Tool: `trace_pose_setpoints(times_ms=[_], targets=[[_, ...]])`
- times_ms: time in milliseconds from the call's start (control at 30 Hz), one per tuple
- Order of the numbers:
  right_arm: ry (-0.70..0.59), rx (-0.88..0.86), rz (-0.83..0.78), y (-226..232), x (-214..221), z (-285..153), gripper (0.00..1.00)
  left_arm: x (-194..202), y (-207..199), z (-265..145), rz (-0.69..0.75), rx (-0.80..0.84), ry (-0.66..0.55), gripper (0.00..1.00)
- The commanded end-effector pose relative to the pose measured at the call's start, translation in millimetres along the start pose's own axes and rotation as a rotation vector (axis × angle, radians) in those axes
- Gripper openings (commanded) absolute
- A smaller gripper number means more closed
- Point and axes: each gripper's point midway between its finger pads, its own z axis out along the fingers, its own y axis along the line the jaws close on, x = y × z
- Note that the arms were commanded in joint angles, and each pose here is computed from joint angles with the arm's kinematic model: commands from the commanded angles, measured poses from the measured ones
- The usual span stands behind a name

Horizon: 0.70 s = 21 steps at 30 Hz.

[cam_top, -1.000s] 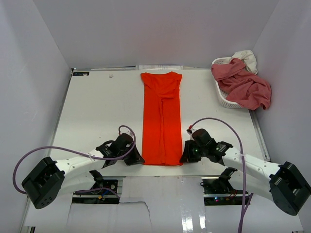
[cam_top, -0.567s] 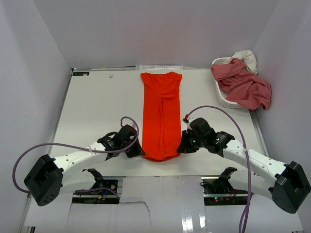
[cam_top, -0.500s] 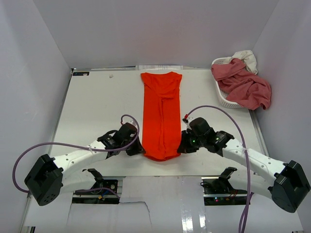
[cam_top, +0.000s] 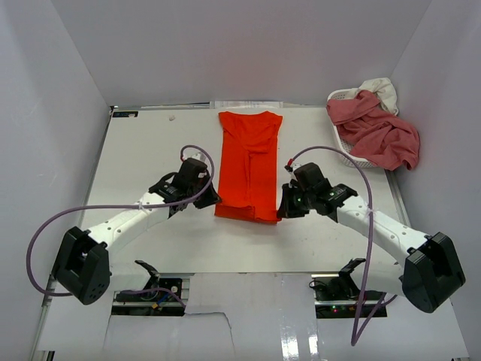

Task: Fold and stack the t-shirts
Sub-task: Fold the folded rectangular tshirt in 1/3 of the way

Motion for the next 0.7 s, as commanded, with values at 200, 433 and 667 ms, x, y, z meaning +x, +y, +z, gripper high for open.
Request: trace_pose_setpoints(times_ms=[200, 433, 667], targets=[[-0.117, -0.001, -0.067, 4, -89, 1, 0.08, -64, -32, 15, 0.060, 0.010, -0.111, 0.00], [-0.112, 0.000, -0.063, -1, -122, 17, 0.08, -101, -25, 27, 0.023, -0.017, -0.153, 0.00], [-0.121, -0.001, -0.053, -6, -149, 26, 0.08, -135, -21, 40, -0.025, -0.034, -0.195, 0.00]])
